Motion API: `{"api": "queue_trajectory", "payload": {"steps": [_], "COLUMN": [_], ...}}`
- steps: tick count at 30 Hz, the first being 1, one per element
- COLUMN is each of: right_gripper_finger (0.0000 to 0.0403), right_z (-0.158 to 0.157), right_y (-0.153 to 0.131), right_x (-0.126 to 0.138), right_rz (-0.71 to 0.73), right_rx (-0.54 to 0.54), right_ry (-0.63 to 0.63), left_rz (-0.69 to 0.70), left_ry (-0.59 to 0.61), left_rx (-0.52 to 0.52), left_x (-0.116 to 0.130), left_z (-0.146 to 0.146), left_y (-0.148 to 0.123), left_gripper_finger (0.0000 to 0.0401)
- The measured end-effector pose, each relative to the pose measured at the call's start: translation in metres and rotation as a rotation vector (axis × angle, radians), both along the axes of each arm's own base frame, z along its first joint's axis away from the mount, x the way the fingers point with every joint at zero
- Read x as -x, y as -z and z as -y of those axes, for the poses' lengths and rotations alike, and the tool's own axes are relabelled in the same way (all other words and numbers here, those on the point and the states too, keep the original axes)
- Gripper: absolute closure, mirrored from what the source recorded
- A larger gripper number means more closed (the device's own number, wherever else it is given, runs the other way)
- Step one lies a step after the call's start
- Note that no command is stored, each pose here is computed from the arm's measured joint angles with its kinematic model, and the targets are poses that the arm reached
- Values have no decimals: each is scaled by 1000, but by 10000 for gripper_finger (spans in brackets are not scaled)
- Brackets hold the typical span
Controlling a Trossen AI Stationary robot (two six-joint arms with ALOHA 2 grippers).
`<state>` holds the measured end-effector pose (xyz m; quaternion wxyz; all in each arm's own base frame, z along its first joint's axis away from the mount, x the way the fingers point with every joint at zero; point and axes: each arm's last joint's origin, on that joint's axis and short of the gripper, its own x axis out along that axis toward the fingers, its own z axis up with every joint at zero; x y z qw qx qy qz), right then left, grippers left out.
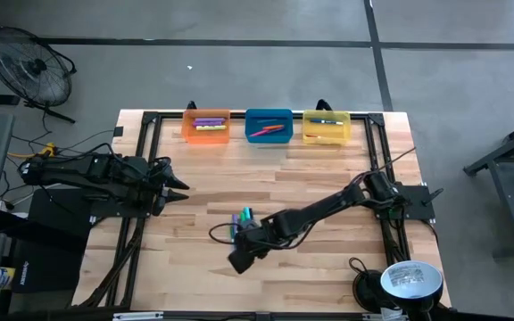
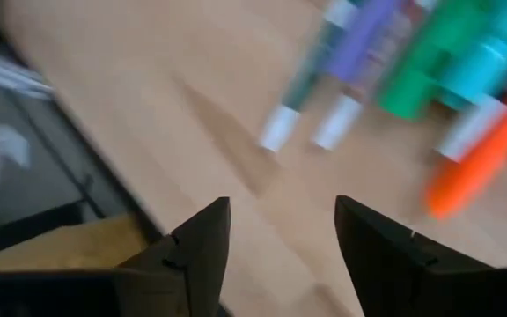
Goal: Pick & Place Markers
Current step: Put the orange pen into the blue bin
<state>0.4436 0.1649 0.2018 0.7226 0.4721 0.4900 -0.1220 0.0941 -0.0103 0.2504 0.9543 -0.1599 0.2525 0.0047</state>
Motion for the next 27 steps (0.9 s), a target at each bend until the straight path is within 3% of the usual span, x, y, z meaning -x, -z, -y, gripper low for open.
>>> {"api": "queue_trajectory", "payload": {"steps": [9, 14, 18, 22, 27], "right_gripper_finger": [252, 268, 270, 271, 271], "right_z": [4, 10, 10, 10, 12], "right_y": [-63, -82, -78, -59, -30], "right_x": [-19, -29, -55, -72, -59], "right_rz": [239, 323, 385, 355, 122], "right_rx": [116, 168, 177, 177, 111], "right_ry": [-25, -36, -65, -90, -36], "left_rz": [0, 0, 0, -1, -1], "left_ry": [-1, -1, 1, 4, 4], "left_rx": [0, 0, 1, 2, 3], "left_x": [0, 0, 0, 0, 0], "left_z": [0, 0, 0, 0, 0], "left_y": [0, 0, 0, 0, 0], "left_gripper_finger": [245, 245, 245, 245, 245]}}
